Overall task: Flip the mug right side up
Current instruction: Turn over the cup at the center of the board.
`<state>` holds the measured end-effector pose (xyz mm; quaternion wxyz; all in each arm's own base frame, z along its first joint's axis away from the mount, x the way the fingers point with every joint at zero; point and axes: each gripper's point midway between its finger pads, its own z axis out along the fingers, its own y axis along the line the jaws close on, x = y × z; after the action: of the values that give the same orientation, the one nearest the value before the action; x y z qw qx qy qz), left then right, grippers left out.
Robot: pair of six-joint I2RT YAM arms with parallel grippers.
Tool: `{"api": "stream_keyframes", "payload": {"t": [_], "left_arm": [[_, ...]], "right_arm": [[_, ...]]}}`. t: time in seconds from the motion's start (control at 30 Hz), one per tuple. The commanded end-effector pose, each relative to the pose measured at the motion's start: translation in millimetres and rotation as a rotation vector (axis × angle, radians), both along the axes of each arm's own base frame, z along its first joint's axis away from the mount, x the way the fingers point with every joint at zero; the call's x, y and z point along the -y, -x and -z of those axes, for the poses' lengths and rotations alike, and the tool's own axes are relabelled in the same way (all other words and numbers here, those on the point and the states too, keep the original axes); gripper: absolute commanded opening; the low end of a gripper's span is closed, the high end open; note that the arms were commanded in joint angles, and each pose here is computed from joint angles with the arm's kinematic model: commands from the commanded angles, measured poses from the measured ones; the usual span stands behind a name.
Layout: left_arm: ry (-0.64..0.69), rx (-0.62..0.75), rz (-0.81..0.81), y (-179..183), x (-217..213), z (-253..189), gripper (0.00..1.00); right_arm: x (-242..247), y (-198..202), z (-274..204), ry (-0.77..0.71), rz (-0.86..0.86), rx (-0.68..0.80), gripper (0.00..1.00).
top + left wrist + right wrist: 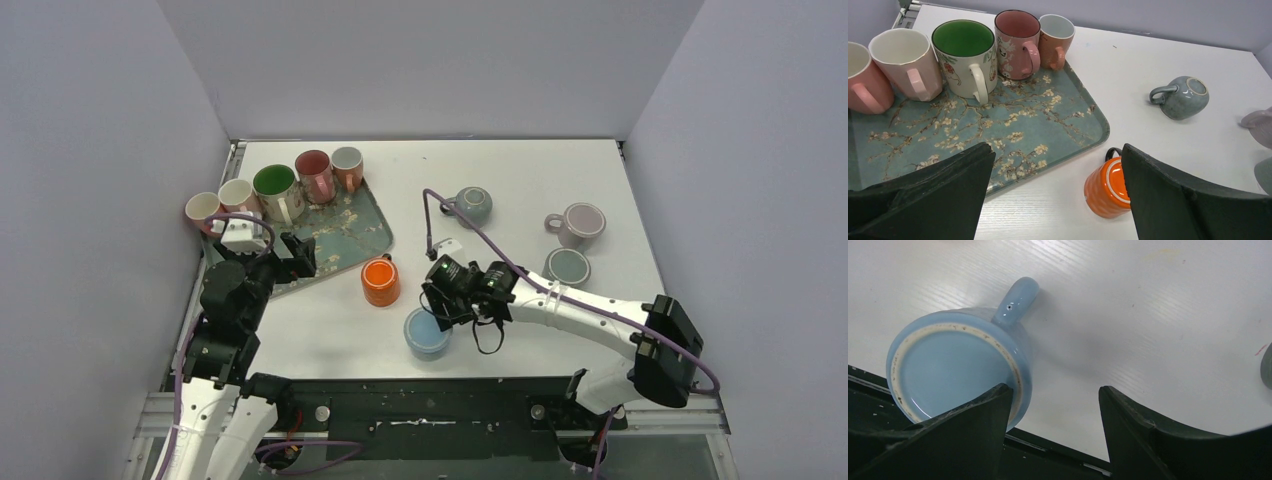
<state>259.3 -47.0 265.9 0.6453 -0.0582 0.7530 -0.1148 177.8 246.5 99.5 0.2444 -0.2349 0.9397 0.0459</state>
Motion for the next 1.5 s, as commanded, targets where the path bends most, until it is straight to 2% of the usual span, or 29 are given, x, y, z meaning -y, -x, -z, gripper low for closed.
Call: {"api": "stream_keyframes", "payload": {"t": [0.0, 0.07, 0.17, 0.3, 0.63, 0.9, 1.1, 1.17, 1.3, 1.47], "left_arm": [[-0.008, 0.07, 0.041, 1, 5, -17, 0.97], [-0.008, 0.071, 0.037, 1, 4, -17, 0.97], [-0.008, 0.073, 0.039, 1, 4, -18, 0.97], [-0.008, 0.082, 0.041, 2, 4, -19, 0.97], [-0.006, 0.101, 0.043, 5, 4, -23, 0.97], [-0.009, 0.104, 0.045, 6, 4, -24, 0.97], [-0.009, 0.107, 0.047, 6, 4, -24, 0.97], [-0.009, 0.108, 0.045, 6, 4, -25, 0.97], [-0.009, 0.108, 0.047, 6, 4, -24, 0.97], [-0.008, 0.112, 0.051, 7, 5, -25, 0.97]], "right_arm": [[-15, -8, -45, -0.159, 0.002, 0.04, 0.66], [-32, -14, -62, -0.26, 0.025, 0.062, 0.66], [-41, -27, -75, -0.325, 0.118, 0.089, 0.68], [-29, -52, -67, -0.22, 0.286, 0.115, 0.67], [-54, -59, -18, -0.2, 0.255, -0.023, 0.66], [-68, -42, 26, -0.214, 0.212, -0.156, 0.65], [-71, -36, 43, -0.199, 0.185, -0.209, 0.6], [-70, -35, 47, -0.194, 0.178, -0.213, 0.54], [-70, -31, 53, -0.195, 0.158, -0.229, 0.29], [-71, -35, 43, -0.224, 0.113, -0.2, 0.08]]}}
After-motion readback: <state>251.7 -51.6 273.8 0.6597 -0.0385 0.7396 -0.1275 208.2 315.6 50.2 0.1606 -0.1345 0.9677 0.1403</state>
